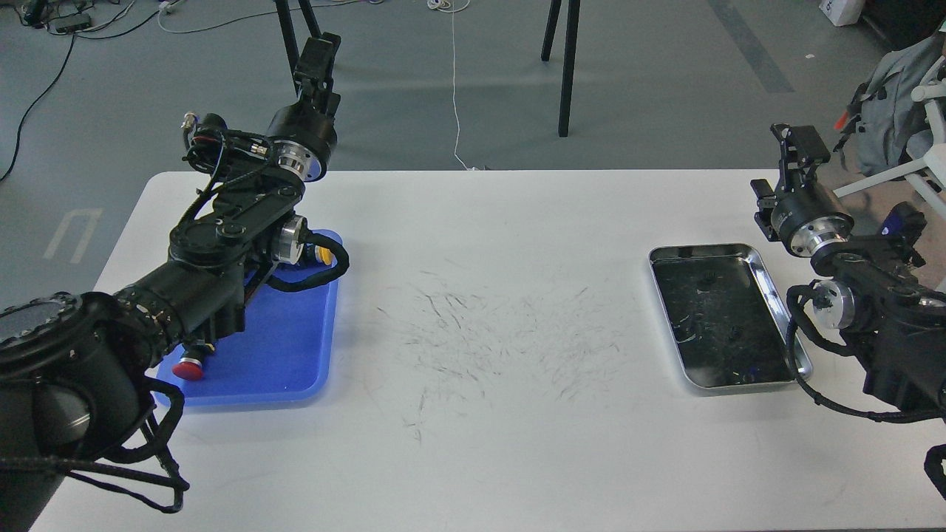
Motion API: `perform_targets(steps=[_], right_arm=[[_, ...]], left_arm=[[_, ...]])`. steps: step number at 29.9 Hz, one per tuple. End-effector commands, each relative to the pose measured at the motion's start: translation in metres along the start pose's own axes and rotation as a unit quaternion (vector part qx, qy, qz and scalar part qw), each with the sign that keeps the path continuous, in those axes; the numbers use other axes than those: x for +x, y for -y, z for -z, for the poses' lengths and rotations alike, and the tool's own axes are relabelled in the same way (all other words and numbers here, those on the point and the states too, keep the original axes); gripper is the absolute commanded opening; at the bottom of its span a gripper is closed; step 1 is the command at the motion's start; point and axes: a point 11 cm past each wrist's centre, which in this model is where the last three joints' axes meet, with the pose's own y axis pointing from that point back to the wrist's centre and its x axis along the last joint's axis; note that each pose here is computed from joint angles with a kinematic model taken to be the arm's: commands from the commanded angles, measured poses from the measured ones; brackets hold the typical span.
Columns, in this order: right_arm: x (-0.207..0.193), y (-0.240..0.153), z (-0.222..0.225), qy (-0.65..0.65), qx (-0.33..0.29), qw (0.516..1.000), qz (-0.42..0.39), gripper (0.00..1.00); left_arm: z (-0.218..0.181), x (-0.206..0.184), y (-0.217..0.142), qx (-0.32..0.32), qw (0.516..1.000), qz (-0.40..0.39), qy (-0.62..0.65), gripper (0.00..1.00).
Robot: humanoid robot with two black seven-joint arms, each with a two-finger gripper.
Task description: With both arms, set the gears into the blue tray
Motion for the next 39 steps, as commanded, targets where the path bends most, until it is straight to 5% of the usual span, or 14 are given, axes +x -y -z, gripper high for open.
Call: perform_targets(steps=[1, 39], right_arm=[[0.001, 0.0, -0.001, -0.001, -0.001, 1.0, -0.001, 0.98], [0.0, 0.004, 0.014, 0.013, 0.015, 1.0, 0.009, 0.98]], left_arm=[[0.001, -0.001, 0.0, 0.001, 1.0, -0.001, 0.0, 1.0], [0.006, -0.005, -0.003, 0.006, 1.0, 0.0, -0.003, 1.0]])
